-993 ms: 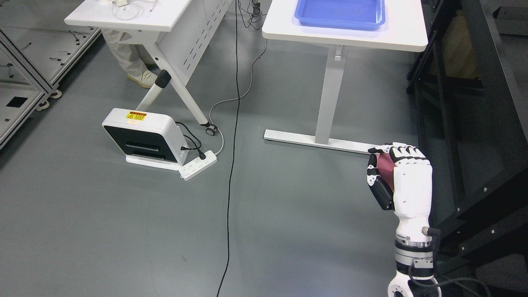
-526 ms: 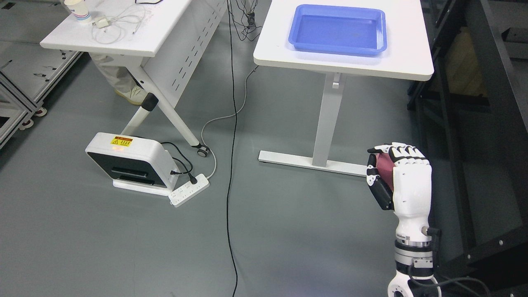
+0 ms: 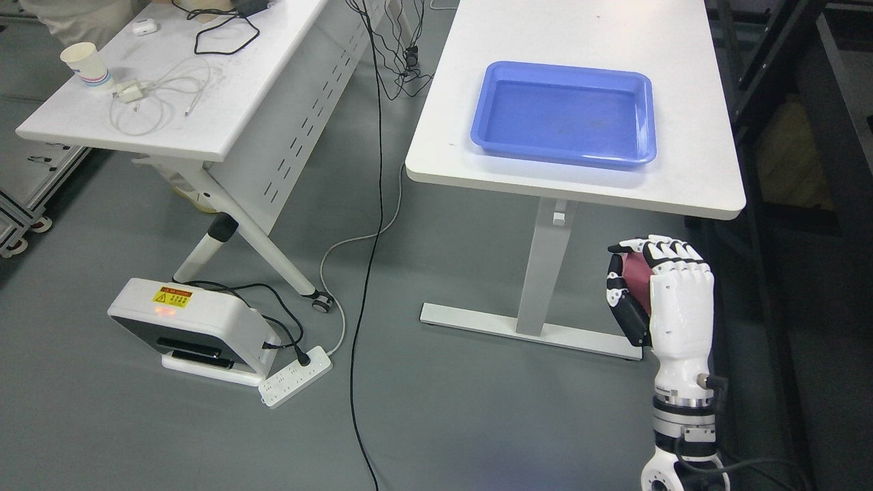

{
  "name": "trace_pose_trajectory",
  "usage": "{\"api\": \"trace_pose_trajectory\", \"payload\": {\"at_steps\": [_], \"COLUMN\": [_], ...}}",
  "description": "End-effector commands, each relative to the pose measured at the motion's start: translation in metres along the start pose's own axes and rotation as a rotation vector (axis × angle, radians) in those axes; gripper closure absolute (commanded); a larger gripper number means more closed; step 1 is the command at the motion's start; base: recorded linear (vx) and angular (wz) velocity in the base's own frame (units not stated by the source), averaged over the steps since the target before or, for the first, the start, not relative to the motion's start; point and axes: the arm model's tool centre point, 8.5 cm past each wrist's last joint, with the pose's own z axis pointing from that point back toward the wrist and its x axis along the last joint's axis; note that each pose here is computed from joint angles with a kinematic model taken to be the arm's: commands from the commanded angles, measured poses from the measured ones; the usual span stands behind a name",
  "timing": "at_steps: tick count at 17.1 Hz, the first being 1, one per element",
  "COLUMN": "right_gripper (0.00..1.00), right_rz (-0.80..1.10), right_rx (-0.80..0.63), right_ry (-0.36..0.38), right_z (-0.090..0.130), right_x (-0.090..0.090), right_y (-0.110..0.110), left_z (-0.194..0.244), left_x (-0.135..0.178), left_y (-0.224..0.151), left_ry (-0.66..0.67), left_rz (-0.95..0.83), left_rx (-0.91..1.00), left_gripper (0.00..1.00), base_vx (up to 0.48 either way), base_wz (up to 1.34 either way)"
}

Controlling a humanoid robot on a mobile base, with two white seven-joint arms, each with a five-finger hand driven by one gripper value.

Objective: Pick pink block from left shelf to tray
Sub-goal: 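Turn away from the shelf carrying the cube toward the blue tray, then lower the held pink cube into the blue tray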

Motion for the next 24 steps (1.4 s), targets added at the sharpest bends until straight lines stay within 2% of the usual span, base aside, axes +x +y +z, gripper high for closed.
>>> {"api": "trace_pose_trajectory", "payload": {"at_steps": [1,11,15,18,21,24], "right_gripper": [0.98,0.98,0.98,0.97,0.97,0.96], "right_rz": [0.014,0.0,-0.018,-0.018,-0.05,-0.049], "right_rx": [0.009,0.049,0.067,0.14,0.204,0.207], "right_ry": [-0.008,-0.018,-0.037,-0.038,-0.074,-0.065], "right_z": [0.0,0.001,0.003,0.004,0.009,0.009], "right_x": [-0.004,0.003,0.012,0.013,0.031,0.031], "right_y": [-0.001,0.005,0.011,0.018,0.032,0.033], "left_z": [-0.001,-0.001,-0.001,-0.001,-0.001,-0.001], "left_x": [0.021,0.021,0.021,0.021,0.021,0.021], "left_y": [0.011,0.011,0.011,0.011,0.011,0.011], "left_ry": [-0.041,-0.041,-0.041,-0.041,-0.041,-0.041], "left_rz": [-0.007,-0.007,-0.007,-0.007,-0.007,-0.007], "left_rx": [0.017,0.017,0.017,0.017,0.017,0.017], "left_gripper": [0.0,0.0,0.0,0.0,0.0,0.0], "base_vx": [0.341,0.335,0.276,0.22,0.167,0.113], "base_wz": [0.0,-0.01,-0.06,-0.02,0.0,0.0]}}
